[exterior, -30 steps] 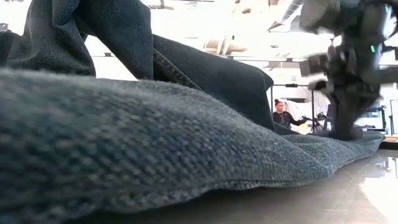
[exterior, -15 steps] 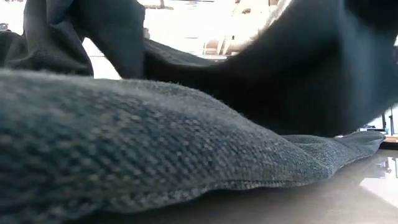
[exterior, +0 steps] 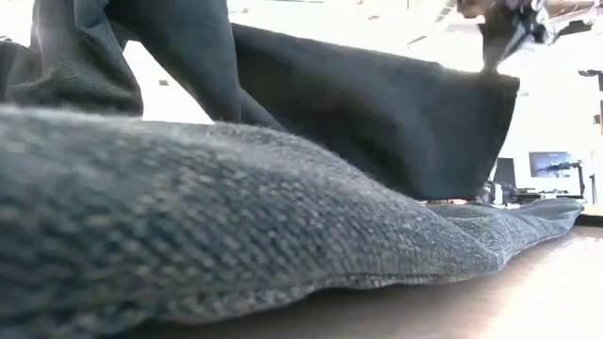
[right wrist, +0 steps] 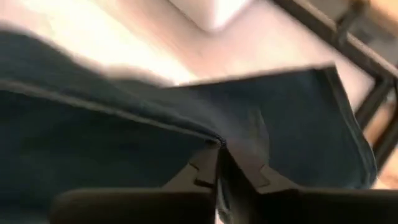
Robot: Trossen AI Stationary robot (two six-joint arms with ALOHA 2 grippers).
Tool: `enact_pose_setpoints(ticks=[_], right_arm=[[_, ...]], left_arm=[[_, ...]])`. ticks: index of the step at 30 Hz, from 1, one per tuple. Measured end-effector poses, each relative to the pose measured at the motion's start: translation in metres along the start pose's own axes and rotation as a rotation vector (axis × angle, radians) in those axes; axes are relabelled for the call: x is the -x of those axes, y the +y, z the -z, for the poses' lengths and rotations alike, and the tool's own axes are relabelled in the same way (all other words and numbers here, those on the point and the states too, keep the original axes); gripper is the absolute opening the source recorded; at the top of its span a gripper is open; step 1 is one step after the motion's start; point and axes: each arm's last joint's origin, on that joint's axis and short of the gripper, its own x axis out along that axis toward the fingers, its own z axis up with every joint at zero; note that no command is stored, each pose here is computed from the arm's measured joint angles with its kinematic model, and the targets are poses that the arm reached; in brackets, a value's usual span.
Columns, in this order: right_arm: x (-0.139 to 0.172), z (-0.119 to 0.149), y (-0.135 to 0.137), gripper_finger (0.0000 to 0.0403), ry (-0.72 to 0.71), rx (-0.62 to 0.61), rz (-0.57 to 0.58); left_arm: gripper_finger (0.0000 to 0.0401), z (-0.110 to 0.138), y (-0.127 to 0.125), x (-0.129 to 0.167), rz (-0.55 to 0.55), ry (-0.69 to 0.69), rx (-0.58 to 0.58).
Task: Fold laundry
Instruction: Fold the blue long pants
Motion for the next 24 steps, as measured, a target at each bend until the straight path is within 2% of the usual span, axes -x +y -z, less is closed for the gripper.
enact_pose_setpoints(ticks=[3,8,11,14,17,20,24], right_arm=[[-0.016,-0.002,-0.009,0.0109,0.042,0.017,0.046],[-0.03,-0.016,-0.019,0.0187,0.026,0.018,0.085],[-0.036,-0.027,-0.028,0.0214,-0.005,-0.016,0.104],[-0.041,-0.038,-0.033,0.0223,-0.033,-0.02,0.087],[-0.039,-0.033,-0.028,0.0223,0.044,0.048,-0.099],[-0.034,-0.008,-0.01,0.0217,0.129,0.191,-0.353],[-0.034,0.036,0.015,0.0207,0.151,0.327,-0.471]], left_arm=[[0.0,0.0,-0.001,0.001,0.009,0.001,0.008],[0.0,0.001,-0.002,0.0,0.022,0.012,0.009],[0.0,0.001,-0.002,0.0,0.023,0.012,0.013],[0.0,0.001,-0.002,0.0,0.025,0.013,0.025],[0.0,0.001,-0.002,0.001,0.028,0.013,0.028],[0.0,0.002,-0.003,0.001,0.028,0.011,0.026],[0.0,0.002,-0.003,0.001,0.027,0.01,0.008]])
